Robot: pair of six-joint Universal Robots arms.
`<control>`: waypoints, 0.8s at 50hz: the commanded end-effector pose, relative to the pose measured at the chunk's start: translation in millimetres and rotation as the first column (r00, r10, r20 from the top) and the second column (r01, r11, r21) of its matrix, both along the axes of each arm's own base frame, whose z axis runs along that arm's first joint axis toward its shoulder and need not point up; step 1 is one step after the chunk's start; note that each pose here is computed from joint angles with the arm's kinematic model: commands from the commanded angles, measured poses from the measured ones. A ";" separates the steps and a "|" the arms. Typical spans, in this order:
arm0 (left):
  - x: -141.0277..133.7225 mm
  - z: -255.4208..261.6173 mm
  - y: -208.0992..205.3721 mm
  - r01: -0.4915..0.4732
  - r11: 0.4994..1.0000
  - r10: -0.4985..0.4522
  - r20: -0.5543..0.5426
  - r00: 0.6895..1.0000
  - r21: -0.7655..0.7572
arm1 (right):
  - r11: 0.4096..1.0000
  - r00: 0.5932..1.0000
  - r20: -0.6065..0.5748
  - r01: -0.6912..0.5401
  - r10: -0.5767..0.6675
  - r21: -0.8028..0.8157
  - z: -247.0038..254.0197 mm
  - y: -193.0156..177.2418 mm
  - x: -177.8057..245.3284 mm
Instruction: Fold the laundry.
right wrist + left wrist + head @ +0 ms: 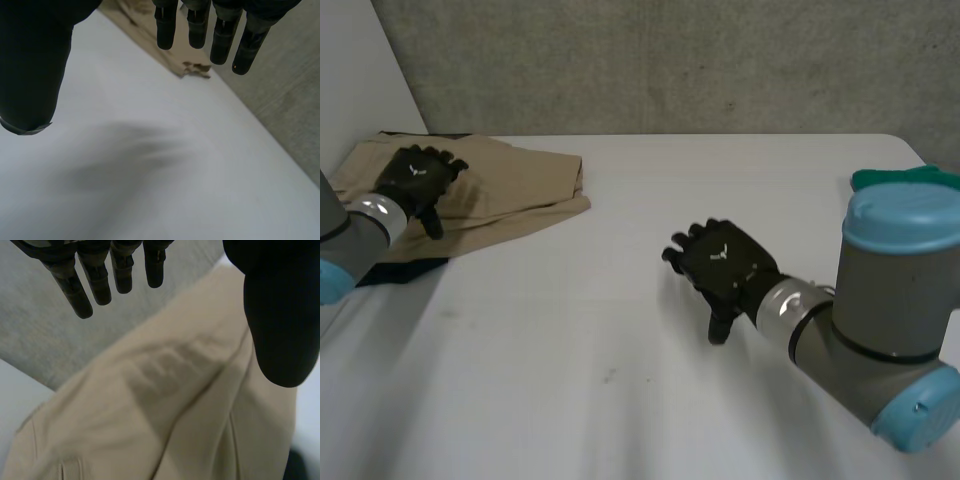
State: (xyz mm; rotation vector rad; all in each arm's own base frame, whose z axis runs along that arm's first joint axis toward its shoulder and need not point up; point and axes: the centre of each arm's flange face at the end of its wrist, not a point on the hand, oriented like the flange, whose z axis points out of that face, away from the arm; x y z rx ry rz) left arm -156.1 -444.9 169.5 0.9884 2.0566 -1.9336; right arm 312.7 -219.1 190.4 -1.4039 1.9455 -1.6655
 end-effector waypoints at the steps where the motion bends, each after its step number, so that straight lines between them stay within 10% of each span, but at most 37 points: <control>1: 14.3 -30.4 -19.8 -0.029 1.000 0.028 0.058 0.998 0.008 | 0.999 0.999 -0.033 0.013 -0.012 0.032 -16.8 6.5 -10.9; 29: 19.0 -42.0 -36.4 -0.136 0.989 0.144 0.144 0.979 -0.062 | 0.999 0.999 -0.027 0.041 -0.041 0.017 -12.3 3.6 -19.5; 40: -84.6 48.9 86.7 0.047 0.993 -0.061 -0.129 0.990 -0.109 | 0.982 0.984 0.025 0.175 -0.174 -0.077 16.6 -33.7 -40.1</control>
